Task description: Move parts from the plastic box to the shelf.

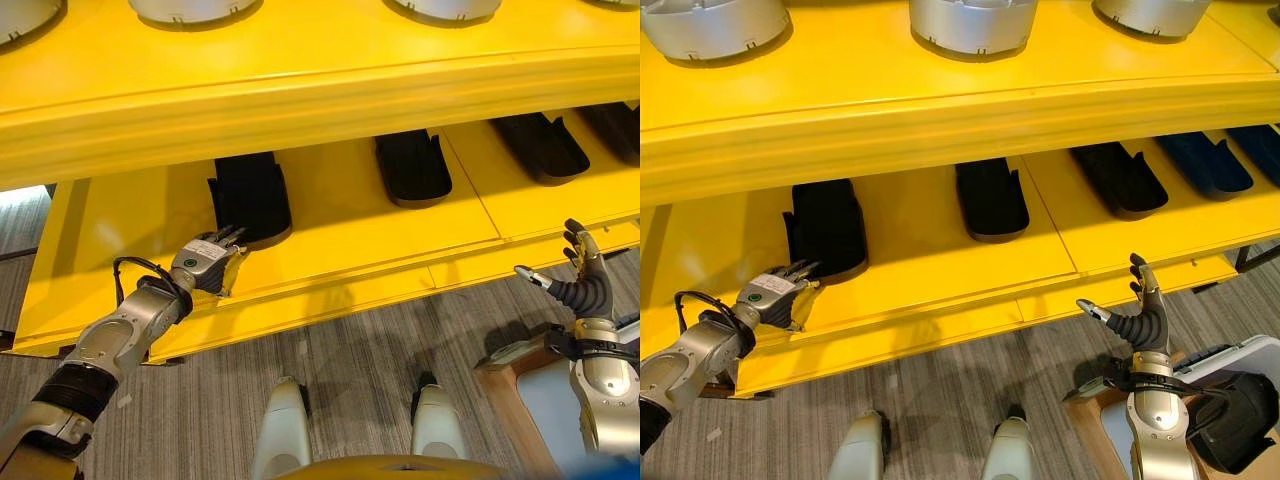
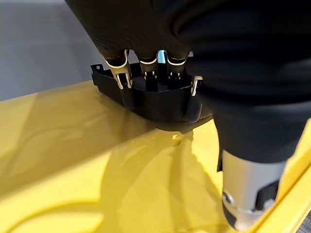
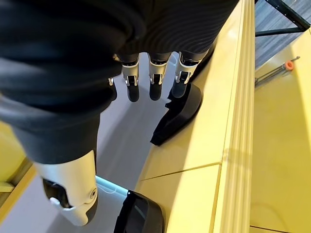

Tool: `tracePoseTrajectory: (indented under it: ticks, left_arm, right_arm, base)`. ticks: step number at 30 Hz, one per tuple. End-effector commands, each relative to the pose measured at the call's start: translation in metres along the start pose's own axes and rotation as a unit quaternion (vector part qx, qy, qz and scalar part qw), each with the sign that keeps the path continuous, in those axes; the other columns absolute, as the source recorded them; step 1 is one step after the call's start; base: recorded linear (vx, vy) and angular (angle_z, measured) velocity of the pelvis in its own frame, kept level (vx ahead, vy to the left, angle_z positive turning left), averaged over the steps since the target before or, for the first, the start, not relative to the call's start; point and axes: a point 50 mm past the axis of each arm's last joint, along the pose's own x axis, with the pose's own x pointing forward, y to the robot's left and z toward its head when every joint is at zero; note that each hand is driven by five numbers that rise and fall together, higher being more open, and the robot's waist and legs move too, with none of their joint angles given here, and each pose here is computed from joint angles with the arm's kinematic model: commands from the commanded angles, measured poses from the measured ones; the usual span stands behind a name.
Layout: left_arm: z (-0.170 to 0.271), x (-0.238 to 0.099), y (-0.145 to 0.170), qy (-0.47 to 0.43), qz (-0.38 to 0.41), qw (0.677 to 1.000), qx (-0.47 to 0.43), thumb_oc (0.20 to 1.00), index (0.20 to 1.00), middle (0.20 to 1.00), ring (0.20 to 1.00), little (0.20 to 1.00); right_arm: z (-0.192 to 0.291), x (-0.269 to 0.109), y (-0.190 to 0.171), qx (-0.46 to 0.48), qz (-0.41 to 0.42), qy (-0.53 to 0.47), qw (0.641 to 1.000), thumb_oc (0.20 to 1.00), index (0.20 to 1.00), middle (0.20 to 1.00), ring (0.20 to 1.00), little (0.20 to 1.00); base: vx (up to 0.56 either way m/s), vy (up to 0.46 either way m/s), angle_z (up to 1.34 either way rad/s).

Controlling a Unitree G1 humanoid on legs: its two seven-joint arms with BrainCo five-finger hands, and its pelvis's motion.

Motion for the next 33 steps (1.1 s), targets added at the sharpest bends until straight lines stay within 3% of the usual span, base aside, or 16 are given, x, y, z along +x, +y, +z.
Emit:
tracePoseTrajectory:
  ticks: [1,33]
  left_arm:
    - [-0.011,0.009,0.021,0.019,0.040,0.999,0.010,1.000,1.000,1.000,1.000,1.000]
    - [-0.039,-0.009,0.042,0.053,0.054,0.996,0.055,1.000,1.000,1.000,1.000,1.000]
  right_arm:
    - [0.023,0.003,-0.015,-0.011,-0.016,-0.058,0.998,1.000,1.000,1.000,1.000,1.000]
    - [0.019,0.001,-0.018,-0.014,-0.013,-0.045,0.999,1.000,1.000,1.000,1.000,1.000]
  base:
    - [0.00,0.000,0.00]
    - [0.00,0.000,-0.01]
